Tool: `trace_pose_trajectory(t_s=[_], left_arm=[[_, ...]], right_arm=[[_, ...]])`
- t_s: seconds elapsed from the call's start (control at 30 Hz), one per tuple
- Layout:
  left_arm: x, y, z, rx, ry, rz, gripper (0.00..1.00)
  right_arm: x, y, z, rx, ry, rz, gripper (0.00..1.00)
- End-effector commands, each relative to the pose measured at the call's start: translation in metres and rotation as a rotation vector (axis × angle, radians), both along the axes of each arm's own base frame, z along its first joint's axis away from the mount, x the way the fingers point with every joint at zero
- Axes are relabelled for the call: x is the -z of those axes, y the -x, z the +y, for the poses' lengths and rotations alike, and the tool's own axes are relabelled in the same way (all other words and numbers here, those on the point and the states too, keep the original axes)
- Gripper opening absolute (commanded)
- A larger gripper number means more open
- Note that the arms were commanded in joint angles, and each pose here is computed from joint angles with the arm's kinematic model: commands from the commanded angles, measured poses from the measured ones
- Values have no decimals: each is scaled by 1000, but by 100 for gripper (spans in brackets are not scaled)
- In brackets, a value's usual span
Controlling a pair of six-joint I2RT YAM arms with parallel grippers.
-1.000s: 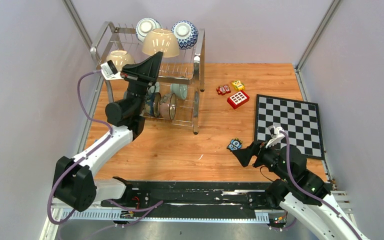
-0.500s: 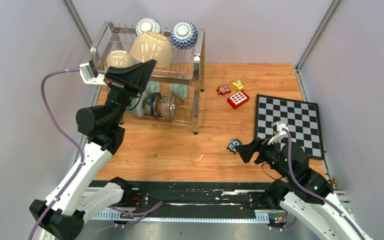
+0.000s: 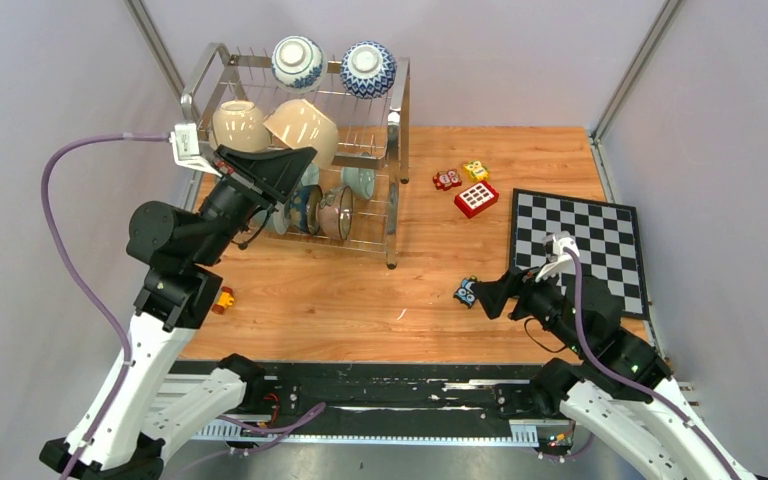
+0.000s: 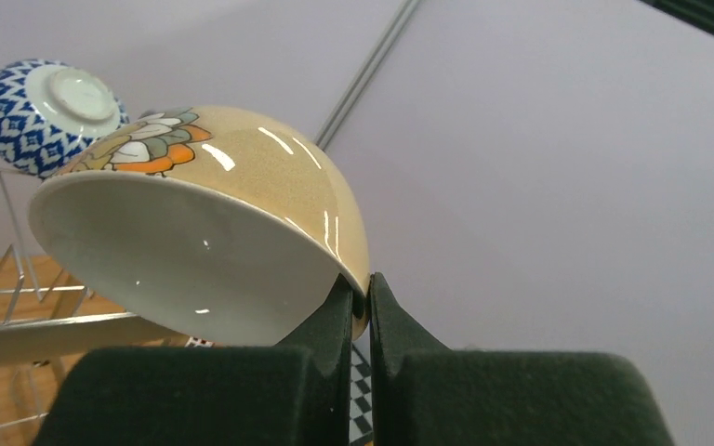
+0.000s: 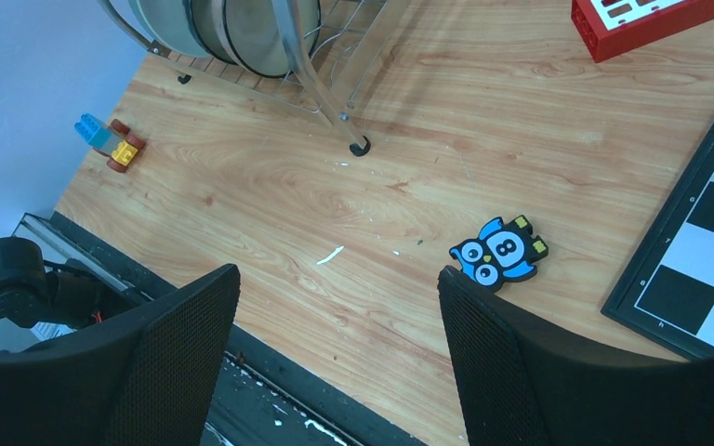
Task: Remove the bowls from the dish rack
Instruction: Place the bowl at the center of the board.
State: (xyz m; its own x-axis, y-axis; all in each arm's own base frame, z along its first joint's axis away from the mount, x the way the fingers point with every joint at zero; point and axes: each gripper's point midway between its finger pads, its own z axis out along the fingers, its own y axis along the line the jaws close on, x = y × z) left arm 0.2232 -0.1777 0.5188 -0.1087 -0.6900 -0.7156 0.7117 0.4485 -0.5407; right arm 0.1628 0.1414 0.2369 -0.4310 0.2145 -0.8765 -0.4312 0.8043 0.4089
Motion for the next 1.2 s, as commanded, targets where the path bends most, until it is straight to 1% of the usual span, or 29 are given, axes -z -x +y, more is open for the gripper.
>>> trace_pose_trajectory(t_s=[0.0, 0.23, 0.47, 0.77, 0.93, 1.07, 1.17], left_arm=[[-12, 16, 8, -33, -85, -58, 0], [9, 22, 13, -53, -246, 33, 0], [22, 41, 27, -83, -344, 50, 0], [69, 39, 22, -53, -379, 123, 0], [96, 39, 16, -10, -382, 175, 0], [122, 38, 11, 16, -383, 222, 0], [140, 38, 9, 34, -385, 253, 0]], right_arm=[[-15, 0, -2, 3, -5, -41, 82], [-16, 0, -4, 9, 5, -47, 81], [-18, -3, -6, 17, 24, -56, 81], [-9, -2, -2, 9, 16, -24, 81], [7, 0, 16, -37, -44, 46, 80], [25, 8, 52, -152, -157, 179, 80], [27, 7, 72, -198, -230, 242, 81]])
